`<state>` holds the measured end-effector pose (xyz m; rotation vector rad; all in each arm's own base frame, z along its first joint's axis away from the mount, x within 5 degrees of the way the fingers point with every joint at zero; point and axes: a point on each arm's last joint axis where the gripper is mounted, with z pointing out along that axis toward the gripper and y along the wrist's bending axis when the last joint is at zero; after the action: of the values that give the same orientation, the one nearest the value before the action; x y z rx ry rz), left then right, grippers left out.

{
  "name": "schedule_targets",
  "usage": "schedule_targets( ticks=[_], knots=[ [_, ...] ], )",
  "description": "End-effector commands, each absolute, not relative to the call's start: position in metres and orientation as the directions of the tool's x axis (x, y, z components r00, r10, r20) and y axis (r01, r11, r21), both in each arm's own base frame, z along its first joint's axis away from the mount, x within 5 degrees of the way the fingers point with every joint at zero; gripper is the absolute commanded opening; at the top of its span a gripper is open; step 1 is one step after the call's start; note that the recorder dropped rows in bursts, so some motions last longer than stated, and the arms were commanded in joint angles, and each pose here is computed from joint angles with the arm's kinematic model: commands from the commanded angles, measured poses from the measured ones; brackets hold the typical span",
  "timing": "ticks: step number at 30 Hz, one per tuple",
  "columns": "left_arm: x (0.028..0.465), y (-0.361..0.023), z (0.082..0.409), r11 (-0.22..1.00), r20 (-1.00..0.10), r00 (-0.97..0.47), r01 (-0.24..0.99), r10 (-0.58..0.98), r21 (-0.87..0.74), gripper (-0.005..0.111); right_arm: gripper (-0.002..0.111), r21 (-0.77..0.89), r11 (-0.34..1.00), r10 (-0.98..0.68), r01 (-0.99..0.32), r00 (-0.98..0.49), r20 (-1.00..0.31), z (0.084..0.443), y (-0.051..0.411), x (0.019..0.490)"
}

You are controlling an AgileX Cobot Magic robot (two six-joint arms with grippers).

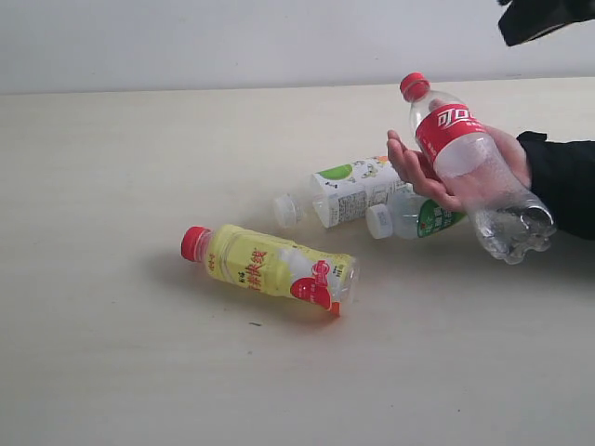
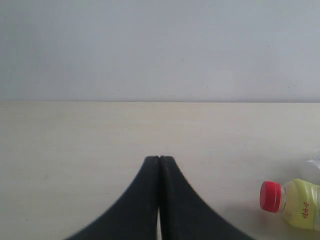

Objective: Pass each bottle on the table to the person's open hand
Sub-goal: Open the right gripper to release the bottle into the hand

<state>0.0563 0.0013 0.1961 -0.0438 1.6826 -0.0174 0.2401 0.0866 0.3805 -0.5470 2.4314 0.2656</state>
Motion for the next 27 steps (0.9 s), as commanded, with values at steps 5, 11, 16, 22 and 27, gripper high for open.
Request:
schedule_targets(
  ticks=[5, 11, 16, 22, 27],
  knots=[
    [0.056, 0.001, 0.195, 0.999, -0.993, -0.110, -0.019, -0.035, -0.033, 0.000, 0.000, 0.076, 0.830, -0.235, -0.553, -0.470, -0.851, 0.385, 0.065, 0.127],
    [0.056, 0.001, 0.195, 0.999, -0.993, -0.110, -0.019, -0.035, -0.033, 0.000, 0.000, 0.067, 0.826, -0.150, -0.560, -0.334, -0.931, 0.365, 0.046, 0.058],
    [0.056, 0.001, 0.195, 0.999, -0.993, -0.110, -0.019, -0.035, -0.033, 0.000, 0.000, 0.023, 0.824, -0.150, -0.566, -0.257, -0.955, 0.337, 0.034, 0.020],
    [0.056, 0.001, 0.195, 0.999, -0.993, -0.110, -0.019, -0.035, -0.033, 0.000, 0.000, 0.004, 0.827, -0.125, -0.563, -0.191, -0.974, 0.306, 0.028, 0.000],
    [0.056, 0.001, 0.195, 0.999, -0.993, -0.110, -0.019, -0.035, -0.033, 0.000, 0.000, -0.004, 0.830, -0.109, -0.558, -0.155, -0.982, 0.298, 0.026, -0.006]
  ],
)
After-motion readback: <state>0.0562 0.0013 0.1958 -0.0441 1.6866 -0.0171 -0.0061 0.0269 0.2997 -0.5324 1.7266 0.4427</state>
